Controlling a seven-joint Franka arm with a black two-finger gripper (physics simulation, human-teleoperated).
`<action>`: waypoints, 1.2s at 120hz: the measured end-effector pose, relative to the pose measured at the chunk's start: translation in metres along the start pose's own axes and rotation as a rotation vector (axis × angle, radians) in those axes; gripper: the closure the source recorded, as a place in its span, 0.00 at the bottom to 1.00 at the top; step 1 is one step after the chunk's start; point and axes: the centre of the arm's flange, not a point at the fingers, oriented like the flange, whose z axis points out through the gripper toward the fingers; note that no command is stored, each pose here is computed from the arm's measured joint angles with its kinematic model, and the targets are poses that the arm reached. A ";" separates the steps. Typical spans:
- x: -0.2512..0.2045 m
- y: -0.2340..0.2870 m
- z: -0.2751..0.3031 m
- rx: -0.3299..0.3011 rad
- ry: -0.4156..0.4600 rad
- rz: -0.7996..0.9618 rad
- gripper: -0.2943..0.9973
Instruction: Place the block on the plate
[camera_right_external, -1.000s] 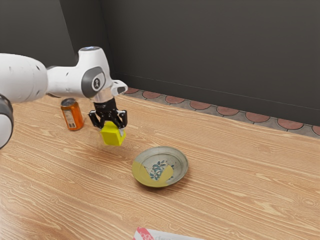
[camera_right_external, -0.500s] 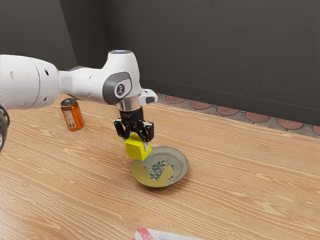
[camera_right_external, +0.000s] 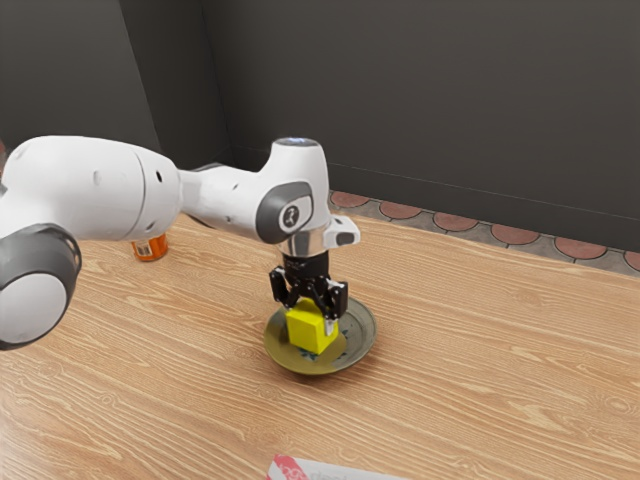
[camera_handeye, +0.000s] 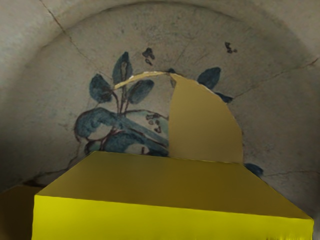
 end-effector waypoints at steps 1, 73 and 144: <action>0.000 0.000 0.000 0.000 0.000 0.000 0.40; -0.019 -0.043 -0.106 -0.037 0.116 0.002 0.24; -0.090 -0.079 -0.261 0.035 0.196 0.145 0.23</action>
